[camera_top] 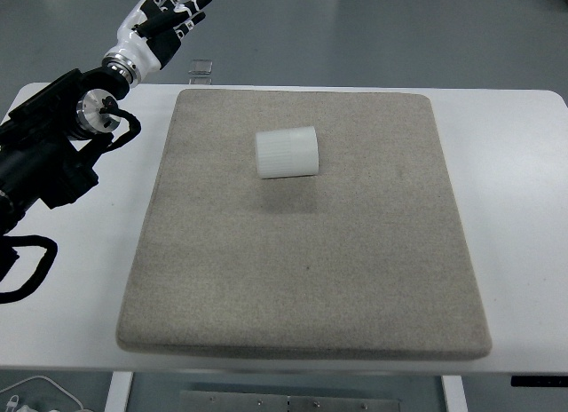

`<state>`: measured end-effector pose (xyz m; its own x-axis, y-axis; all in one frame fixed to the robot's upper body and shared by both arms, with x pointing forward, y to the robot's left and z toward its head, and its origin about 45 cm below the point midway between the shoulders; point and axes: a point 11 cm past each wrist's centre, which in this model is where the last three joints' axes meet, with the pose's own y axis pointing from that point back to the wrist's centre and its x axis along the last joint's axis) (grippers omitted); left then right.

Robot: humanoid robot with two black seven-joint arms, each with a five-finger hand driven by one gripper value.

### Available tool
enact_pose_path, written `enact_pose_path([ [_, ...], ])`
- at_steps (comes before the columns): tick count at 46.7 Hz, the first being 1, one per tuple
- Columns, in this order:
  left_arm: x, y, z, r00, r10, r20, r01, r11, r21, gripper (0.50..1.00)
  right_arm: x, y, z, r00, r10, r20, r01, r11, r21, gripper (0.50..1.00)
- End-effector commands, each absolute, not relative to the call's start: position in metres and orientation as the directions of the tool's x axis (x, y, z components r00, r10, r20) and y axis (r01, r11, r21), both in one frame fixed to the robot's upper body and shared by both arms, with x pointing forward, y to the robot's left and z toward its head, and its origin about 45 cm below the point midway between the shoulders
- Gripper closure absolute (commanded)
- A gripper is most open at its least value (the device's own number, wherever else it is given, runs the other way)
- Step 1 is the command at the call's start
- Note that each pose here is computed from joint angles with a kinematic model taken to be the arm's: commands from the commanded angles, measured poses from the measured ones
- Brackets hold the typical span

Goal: Flip white cup upright
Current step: 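Raise the left hand and swing it over the pad toward the cup, then lower the left hand's fingers onto the white cup lying on its side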

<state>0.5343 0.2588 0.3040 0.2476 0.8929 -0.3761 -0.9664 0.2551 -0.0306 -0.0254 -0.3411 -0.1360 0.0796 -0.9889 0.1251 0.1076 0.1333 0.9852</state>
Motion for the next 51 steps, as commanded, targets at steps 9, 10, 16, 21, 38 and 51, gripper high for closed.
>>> enact_pose_path([
  [9, 0.532, 0.231, 0.331, 0.395, 0.912, -0.114, -0.919, 0.392, -0.042, 0.508, -0.025, -0.341, -0.136, 0.080, -0.989, 0.127, 0.107, 0.135, 0.985, 0.570],
  [10, 0.530, 0.228, 0.333, 0.412, 0.907, -0.087, -0.911, 0.410, -0.042, 0.508, -0.025, -0.341, -0.136, 0.080, -0.989, 0.125, 0.107, 0.134, 0.985, 0.570],
  [16, 0.520, 0.211, 0.337, 0.490, 0.869, 0.067, -0.870, 0.492, -0.011, 0.510, -0.025, -0.341, -0.136, 0.080, -0.989, 0.127, 0.107, 0.135, 0.985, 0.570],
  [21, 0.510, 0.202, 0.332, 0.545, 0.818, 0.185, -0.836, 0.547, 0.043, 0.510, -0.025, -0.341, -0.136, 0.080, -0.989, 0.125, 0.107, 0.134, 0.985, 0.570],
  [38, 0.484, 0.177, 0.331, 0.655, 0.642, 0.399, -0.755, 0.573, 0.317, 0.512, -0.025, -0.341, -0.136, 0.080, -0.989, 0.125, 0.107, 0.134, 0.985, 0.570],
  [51, 0.466, 0.156, 0.322, 0.712, 0.492, 0.501, -0.701, 0.541, 0.465, 0.525, -0.025, -0.341, -0.136, 0.080, -0.989, 0.125, 0.107, 0.134, 0.985, 0.570],
])
